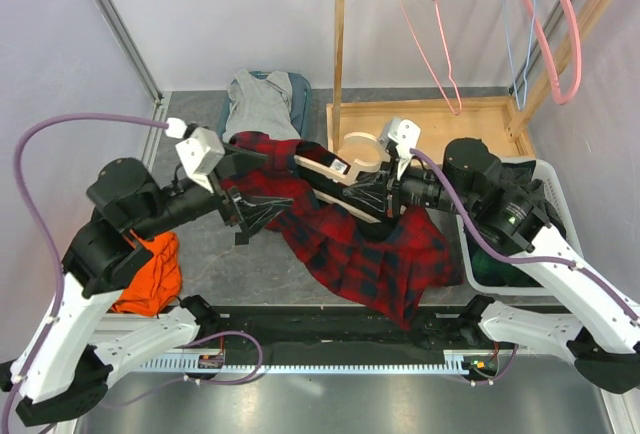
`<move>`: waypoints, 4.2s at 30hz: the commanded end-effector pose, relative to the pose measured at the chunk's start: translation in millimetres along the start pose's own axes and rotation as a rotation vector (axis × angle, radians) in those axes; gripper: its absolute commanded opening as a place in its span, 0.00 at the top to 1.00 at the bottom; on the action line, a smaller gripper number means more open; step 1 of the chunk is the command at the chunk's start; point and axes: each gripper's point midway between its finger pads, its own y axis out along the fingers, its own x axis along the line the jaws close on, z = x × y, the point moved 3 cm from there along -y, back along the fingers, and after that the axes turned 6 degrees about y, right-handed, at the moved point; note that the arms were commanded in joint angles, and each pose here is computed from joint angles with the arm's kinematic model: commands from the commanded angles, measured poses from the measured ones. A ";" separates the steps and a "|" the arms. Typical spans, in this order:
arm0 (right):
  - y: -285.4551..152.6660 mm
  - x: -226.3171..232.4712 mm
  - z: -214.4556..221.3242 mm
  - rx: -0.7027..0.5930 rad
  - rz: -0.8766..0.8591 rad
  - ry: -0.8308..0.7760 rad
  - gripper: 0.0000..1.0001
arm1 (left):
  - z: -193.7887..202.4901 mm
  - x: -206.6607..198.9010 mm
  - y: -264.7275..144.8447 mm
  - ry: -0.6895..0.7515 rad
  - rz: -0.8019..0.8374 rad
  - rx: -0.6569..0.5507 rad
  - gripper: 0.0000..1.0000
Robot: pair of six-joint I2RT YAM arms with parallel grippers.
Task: Place the skirt on the hanger
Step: Hang the skirt on the hanger, then place the hanger at the clothesline.
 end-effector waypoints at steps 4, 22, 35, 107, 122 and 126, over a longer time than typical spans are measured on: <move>8.6 25.4 -1.3 0.006 -0.196 0.000 1.00 | -6.2 -14.5 8.4 0.144 0.165 -0.022 0.01; 20.7 57.9 54.0 0.183 -0.353 0.012 1.00 | 117.7 -49.7 24.8 -0.072 0.506 0.353 0.28; 26.7 61.2 48.8 0.145 -0.327 -0.003 1.00 | 149.6 -68.3 15.9 -0.119 0.605 0.431 0.55; -81.0 -106.0 -77.1 -0.198 1.198 0.055 1.00 | 73.8 65.5 -31.3 -0.037 -0.578 0.167 0.01; -10.8 -168.0 -171.0 -0.328 1.015 0.050 1.00 | 82.5 56.8 -34.6 -0.076 -0.542 0.156 0.00; 7.2 -184.6 -180.2 -0.335 0.985 0.040 1.00 | 84.6 56.2 -34.8 -0.086 -0.543 0.156 0.01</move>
